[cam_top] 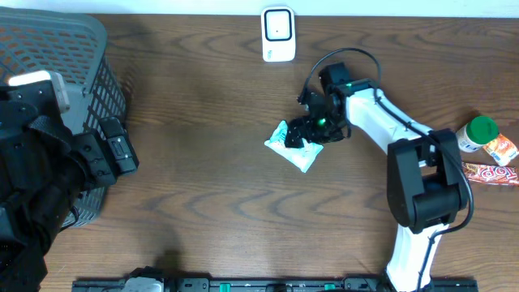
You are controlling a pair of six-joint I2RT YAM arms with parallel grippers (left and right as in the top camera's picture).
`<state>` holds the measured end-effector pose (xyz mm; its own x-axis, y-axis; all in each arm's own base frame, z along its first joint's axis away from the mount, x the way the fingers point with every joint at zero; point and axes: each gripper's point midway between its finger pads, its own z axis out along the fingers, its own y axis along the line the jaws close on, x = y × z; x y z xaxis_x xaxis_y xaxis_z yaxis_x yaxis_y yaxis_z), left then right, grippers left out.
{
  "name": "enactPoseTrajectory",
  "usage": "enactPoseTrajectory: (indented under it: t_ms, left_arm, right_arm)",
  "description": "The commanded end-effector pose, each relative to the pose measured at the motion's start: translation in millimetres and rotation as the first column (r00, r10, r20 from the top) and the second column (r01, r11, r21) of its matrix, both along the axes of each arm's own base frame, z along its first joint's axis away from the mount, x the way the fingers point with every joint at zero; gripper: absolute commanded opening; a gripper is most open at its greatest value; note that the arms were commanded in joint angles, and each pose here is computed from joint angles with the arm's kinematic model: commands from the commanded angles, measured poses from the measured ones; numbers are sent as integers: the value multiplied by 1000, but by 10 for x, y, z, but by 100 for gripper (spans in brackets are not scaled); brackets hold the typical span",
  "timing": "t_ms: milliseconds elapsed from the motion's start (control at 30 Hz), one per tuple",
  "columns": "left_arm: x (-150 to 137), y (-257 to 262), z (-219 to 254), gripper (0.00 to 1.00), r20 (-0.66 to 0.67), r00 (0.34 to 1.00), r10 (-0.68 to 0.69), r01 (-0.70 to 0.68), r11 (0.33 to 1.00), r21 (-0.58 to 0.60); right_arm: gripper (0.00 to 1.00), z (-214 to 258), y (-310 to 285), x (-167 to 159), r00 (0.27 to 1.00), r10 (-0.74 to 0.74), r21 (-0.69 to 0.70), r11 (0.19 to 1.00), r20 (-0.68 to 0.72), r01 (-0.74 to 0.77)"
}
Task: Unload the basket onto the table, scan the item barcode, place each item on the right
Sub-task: 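Reach the right gripper to the light-green wipes pack and grasp it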
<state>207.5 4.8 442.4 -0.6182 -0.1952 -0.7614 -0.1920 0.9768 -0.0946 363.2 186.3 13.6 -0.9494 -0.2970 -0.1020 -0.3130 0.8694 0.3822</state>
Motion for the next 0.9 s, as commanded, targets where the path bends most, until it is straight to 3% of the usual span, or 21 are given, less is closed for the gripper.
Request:
enactPoseTrajectory:
  t_ms: [0, 67, 133, 200, 233, 267, 467, 667, 767, 867]
  left_arm:
    - [-141, 29, -130, 98, -72, 997, 8, -7, 1000, 12]
    - [-141, 28, -130, 98, -72, 997, 8, -7, 1000, 12]
    - [-141, 28, -130, 98, -72, 997, 8, -7, 1000, 12]
    - [-141, 28, -130, 98, -72, 997, 8, -7, 1000, 12]
    - [-141, 29, -130, 98, -72, 997, 8, -7, 1000, 12]
    - [-141, 29, -130, 98, -72, 997, 8, -7, 1000, 12]
    - [-141, 29, -130, 98, -72, 997, 8, -7, 1000, 12]
    - [-141, 28, -130, 98, -72, 997, 8, -7, 1000, 12]
    - [-141, 28, -130, 98, -72, 997, 8, -7, 1000, 12]
    - [-141, 28, -130, 98, -72, 997, 8, -7, 1000, 12]
  right_arm:
    - [95, -346, -161, -75, 997, 72, -242, 968, 23, -65]
    - [89, -360, -148, -72, 993, 106, -306, 948, 50, -85]
    - [77, -365, -120, -74, 988, 136, -353, 930, 72, -102]
    - [58, -364, -78, -77, 985, 153, -367, 924, 83, -112]
    - [37, -364, -55, -76, 984, 158, -367, 923, 88, -115]
    - [29, -363, -55, -69, 985, 148, -366, 925, 91, -105]
    - [2, -308, -77, -88, 991, 113, -372, 925, 70, -79]
    - [1, -19, 10, -171, 996, 85, -326, 941, -16, -86]
    - [1, 176, 181, -250, 993, 86, -202, 974, -85, -102]
    - [1, 404, 409, -389, 978, 108, 12, 994, -180, -107]
